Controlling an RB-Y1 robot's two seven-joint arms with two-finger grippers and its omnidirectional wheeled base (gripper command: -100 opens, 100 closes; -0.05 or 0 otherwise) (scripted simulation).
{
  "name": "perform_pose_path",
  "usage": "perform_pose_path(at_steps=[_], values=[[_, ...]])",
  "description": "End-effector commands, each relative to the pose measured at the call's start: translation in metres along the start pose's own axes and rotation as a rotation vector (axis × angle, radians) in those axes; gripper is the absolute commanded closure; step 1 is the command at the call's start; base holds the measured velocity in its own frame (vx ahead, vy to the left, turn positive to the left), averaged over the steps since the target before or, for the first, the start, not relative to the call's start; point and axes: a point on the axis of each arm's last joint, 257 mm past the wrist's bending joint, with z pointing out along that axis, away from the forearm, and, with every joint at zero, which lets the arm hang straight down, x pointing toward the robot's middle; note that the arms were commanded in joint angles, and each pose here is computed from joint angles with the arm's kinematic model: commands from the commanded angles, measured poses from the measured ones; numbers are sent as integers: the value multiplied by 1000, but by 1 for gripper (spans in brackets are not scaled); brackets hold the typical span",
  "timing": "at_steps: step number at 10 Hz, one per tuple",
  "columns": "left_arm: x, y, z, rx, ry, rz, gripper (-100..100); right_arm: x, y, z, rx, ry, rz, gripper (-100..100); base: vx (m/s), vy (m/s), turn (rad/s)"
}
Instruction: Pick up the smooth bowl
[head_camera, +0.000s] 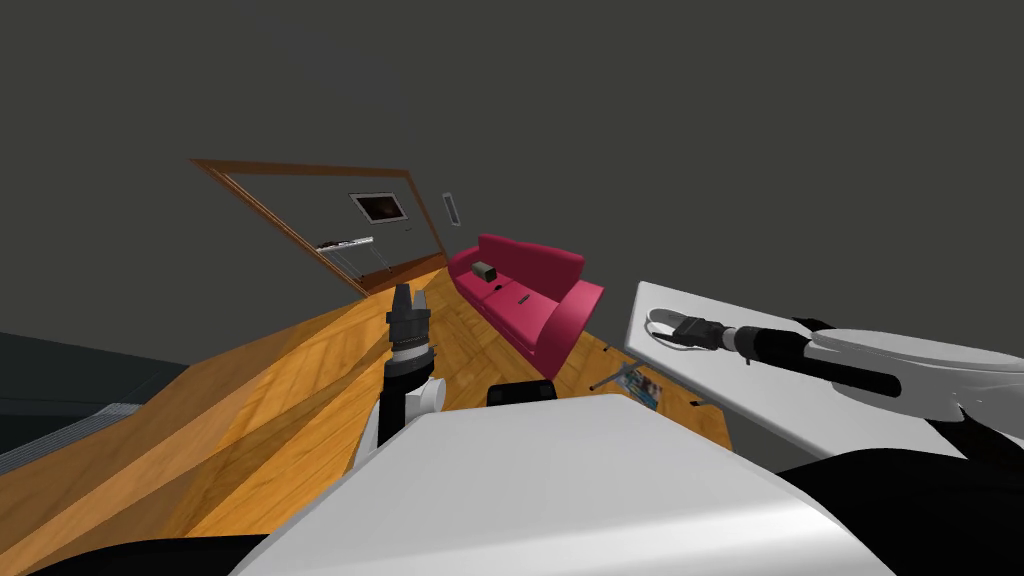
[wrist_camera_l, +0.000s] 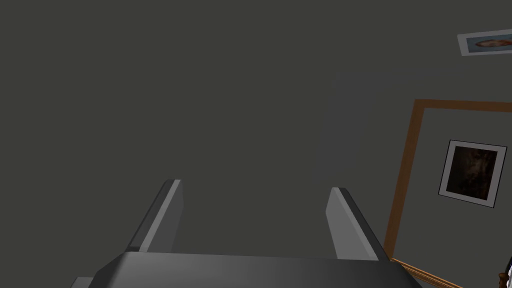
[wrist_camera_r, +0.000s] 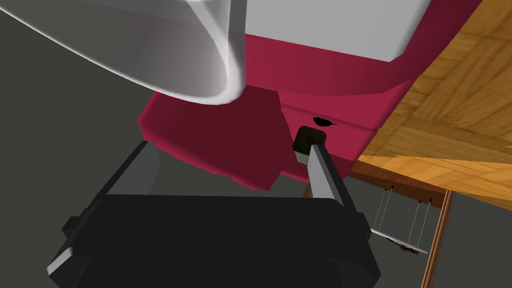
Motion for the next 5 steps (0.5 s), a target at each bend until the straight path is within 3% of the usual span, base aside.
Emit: perform_pose_path(at_steps=[1,4,5], values=[[0,0,0,0,0,0,0,28,-11,-12,3,89,-36,-100,32,50,136],[0,0,0,0,0,0,0,80,-28,-40,5,247,-84,-100,20,67,145],[0,0,0,0,0,0,0,80,-29,-40,5,248,-84,-100,10,35,35]])
